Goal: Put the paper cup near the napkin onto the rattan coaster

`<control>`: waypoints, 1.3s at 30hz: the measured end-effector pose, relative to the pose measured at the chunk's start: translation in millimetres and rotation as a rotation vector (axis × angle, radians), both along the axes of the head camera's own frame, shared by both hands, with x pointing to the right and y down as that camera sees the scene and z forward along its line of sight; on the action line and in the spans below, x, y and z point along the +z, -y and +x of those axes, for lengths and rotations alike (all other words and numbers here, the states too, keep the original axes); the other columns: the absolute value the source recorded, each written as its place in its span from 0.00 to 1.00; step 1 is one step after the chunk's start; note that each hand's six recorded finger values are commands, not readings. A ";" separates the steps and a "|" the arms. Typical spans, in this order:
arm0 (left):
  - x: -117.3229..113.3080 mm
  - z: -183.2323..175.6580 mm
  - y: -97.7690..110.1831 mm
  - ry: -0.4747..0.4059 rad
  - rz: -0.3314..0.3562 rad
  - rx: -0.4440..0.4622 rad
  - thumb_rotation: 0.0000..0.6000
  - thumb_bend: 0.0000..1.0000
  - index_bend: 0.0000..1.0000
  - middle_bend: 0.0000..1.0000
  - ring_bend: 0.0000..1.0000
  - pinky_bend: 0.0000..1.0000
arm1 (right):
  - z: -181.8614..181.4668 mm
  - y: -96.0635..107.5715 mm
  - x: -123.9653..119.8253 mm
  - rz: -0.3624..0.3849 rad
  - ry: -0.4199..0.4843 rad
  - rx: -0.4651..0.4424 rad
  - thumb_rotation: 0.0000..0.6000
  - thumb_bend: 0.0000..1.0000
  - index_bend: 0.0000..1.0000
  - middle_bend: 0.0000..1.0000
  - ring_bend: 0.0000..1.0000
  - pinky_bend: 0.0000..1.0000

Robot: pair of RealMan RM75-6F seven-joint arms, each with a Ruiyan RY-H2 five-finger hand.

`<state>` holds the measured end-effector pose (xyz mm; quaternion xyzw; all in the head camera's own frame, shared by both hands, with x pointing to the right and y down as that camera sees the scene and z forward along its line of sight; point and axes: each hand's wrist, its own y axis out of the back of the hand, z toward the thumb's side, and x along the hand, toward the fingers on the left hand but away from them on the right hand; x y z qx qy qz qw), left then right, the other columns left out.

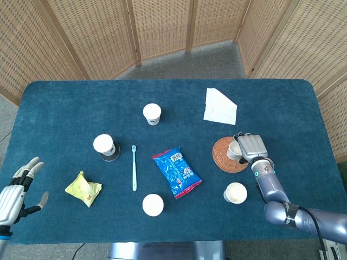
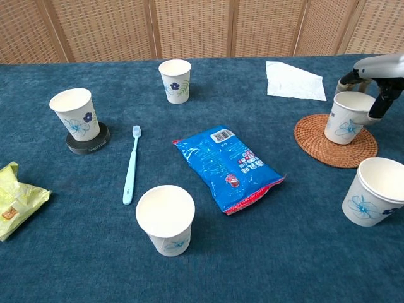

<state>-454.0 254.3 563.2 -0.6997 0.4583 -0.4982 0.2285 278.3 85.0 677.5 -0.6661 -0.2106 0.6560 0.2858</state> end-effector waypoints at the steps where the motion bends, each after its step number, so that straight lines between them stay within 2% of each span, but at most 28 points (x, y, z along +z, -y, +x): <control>1: 0.2 -0.3 -0.4 -0.001 -0.001 -0.001 0.98 0.49 0.02 0.00 0.00 0.00 | -0.4 -0.9 0.2 -0.005 -0.001 -0.001 1.00 0.39 0.21 0.22 0.19 0.39; 3: -0.2 -0.9 -0.6 -0.004 0.001 -0.005 0.97 0.50 0.01 0.00 0.00 0.00 | -0.9 -1.8 0.1 -0.010 -0.005 -0.002 1.00 0.39 0.15 0.18 0.15 0.33; 6: -0.8 -2.6 -1.4 -0.007 0.002 -0.013 0.98 0.49 0.01 0.00 0.00 0.00 | -1.0 -3.6 -0.6 -0.023 -0.017 -0.006 1.00 0.39 0.03 0.10 0.09 0.19; 9: -0.9 -3.5 -2.0 -0.010 0.000 -0.017 0.98 0.49 0.01 0.00 0.00 0.00 | -1.5 -5.7 -1.8 -0.040 -0.027 -0.007 1.00 0.40 0.00 0.01 0.01 0.07; 12: -1.1 -4.5 -2.4 -0.014 0.003 -0.019 0.98 0.49 0.00 0.00 0.00 0.00 | -3.2 -7.1 -4.1 -0.053 -0.034 -0.011 1.00 0.40 0.00 0.00 0.00 0.00; 18: -2.8 -7.4 -3.3 -0.013 0.009 -0.024 0.98 0.49 0.00 0.00 0.00 0.00 | -4.5 -7.4 -9.0 -0.069 -0.027 -0.008 1.00 0.40 0.00 0.00 0.00 0.00; 24: -3.3 -9.4 -4.8 -0.016 0.015 -0.038 0.98 0.49 0.00 0.00 0.00 0.00 | -7.6 -8.1 -14.8 -0.106 0.026 0.021 1.00 0.40 0.00 0.00 0.00 0.00; 33: -5.2 -12.0 -6.2 -0.018 0.022 -0.048 0.98 0.49 0.00 0.00 0.00 0.00 | -14.3 0.8 -34.2 -0.108 0.167 0.115 1.00 0.39 0.00 0.00 0.00 0.00; 39: -11.3 -15.0 -3.9 -0.011 0.046 -0.053 0.98 0.49 0.00 0.00 0.00 0.00 | -15.0 13.6 -50.8 -0.036 0.314 0.226 1.00 0.39 0.00 0.00 0.00 0.00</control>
